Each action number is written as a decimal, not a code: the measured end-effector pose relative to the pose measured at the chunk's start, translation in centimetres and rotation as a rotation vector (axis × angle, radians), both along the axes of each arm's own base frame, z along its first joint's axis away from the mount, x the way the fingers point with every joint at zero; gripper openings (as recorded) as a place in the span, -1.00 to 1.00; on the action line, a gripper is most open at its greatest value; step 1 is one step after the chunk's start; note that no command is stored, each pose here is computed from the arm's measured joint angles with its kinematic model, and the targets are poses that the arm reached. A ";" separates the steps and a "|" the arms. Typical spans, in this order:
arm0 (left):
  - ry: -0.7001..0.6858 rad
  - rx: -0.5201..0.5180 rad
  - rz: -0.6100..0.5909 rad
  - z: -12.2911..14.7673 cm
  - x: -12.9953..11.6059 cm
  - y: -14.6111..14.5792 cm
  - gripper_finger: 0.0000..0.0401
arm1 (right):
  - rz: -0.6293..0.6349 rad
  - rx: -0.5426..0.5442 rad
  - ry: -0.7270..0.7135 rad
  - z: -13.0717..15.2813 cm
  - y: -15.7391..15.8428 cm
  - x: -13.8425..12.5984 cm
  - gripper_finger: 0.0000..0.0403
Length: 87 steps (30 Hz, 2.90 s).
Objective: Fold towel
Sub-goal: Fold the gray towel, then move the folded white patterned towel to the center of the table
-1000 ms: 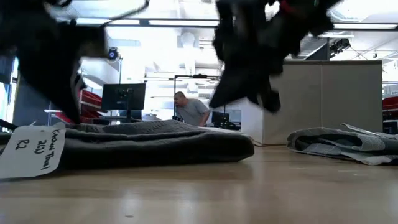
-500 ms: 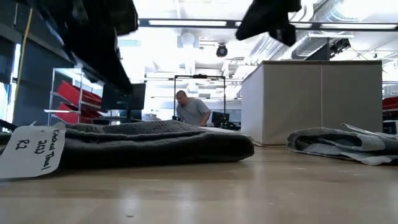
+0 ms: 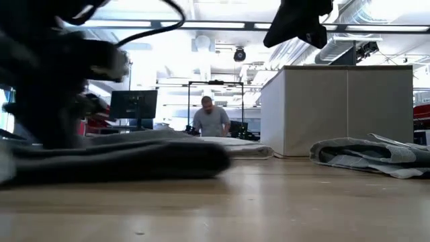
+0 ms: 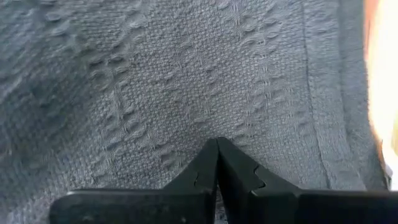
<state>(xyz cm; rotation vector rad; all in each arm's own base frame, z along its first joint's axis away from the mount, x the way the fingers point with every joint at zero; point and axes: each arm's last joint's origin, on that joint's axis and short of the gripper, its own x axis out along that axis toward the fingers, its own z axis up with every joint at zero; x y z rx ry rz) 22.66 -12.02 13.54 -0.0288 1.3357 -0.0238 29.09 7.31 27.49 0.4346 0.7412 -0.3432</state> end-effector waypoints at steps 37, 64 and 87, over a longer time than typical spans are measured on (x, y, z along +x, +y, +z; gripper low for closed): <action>0.241 0.078 0.062 5.6 -4.7 -0.8 -1.00 | -0.015 0.066 -0.044 -0.6 -4.6 2.5 -1.00; 0.008 -0.003 0.365 9.1 -5.9 -0.5 -1.00 | 0.071 -0.225 0.681 -12.0 -16.8 14.8 -1.00; 0.000 0.032 0.272 9.1 -5.9 -0.6 -1.00 | 0.365 -0.035 0.634 -13.1 4.3 13.5 -1.00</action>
